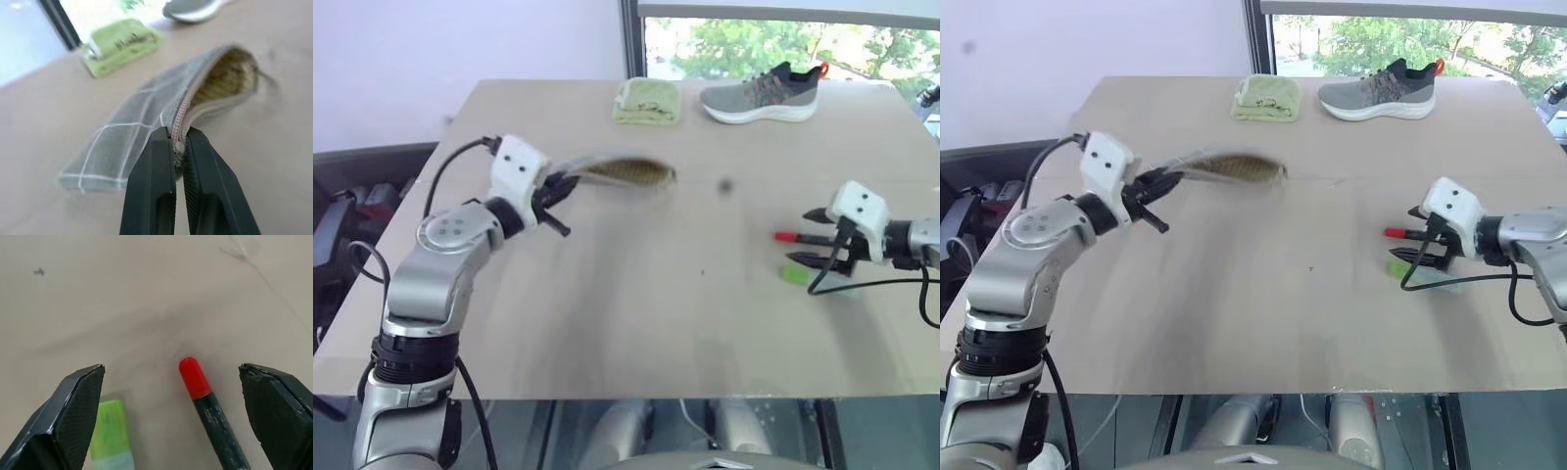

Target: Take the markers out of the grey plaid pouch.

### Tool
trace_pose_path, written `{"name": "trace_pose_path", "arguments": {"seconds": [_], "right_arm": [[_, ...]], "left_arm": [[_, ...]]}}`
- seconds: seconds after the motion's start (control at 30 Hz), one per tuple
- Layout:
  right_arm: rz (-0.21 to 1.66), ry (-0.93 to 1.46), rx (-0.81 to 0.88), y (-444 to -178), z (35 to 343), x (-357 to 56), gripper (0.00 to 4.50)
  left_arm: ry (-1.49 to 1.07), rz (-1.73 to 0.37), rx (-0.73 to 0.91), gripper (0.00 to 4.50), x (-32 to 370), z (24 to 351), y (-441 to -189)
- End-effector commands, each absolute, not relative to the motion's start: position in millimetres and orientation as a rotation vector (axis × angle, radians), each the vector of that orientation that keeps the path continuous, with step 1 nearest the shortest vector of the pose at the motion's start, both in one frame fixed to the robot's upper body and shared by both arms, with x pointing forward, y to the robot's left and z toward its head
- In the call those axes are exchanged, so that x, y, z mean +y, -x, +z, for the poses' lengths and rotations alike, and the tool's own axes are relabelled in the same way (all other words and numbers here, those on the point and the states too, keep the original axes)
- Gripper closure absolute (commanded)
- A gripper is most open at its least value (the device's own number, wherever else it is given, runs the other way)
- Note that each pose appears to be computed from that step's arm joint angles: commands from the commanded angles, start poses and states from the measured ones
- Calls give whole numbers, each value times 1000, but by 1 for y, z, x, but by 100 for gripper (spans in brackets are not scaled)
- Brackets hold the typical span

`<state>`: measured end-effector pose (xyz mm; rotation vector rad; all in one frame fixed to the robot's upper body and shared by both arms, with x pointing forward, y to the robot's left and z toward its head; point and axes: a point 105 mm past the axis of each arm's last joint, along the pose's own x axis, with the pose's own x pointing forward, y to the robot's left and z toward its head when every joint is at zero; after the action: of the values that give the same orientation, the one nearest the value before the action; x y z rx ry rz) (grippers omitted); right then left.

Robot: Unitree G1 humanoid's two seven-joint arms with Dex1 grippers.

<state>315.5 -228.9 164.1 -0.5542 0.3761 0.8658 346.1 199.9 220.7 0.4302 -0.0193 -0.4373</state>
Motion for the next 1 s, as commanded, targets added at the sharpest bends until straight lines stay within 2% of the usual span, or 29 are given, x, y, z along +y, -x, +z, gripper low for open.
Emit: {"name": "trace_pose_path", "arguments": {"seconds": [0.03,0.23,0.4,0.5,0.57,0.63,0.83,1.0], "right_arm": [[882,451,339,-307,176,-232,2],[918,236,328,-283,176,-239,2],[890,153,339,-270,168,-252,2],[874,115,338,-265,164,-257,0],[849,77,332,-264,163,-264,0],[832,51,328,-262,161,-269,0],[826,14,298,-254,158,-276,0],[868,21,347,-237,144,-281,0]], "left_arm": [[-524,-359,-23,450,219,225,-339],[-587,-359,139,450,231,171,-314],[-498,-381,133,450,222,160,-301],[-461,-412,96,341,214,162,-298],[-412,-417,91,249,213,161,-296],[-366,-433,104,191,215,159,-291],[-173,-538,147,191,214,160,-264],[-26,-684,260,191,200,145,-223]]}}
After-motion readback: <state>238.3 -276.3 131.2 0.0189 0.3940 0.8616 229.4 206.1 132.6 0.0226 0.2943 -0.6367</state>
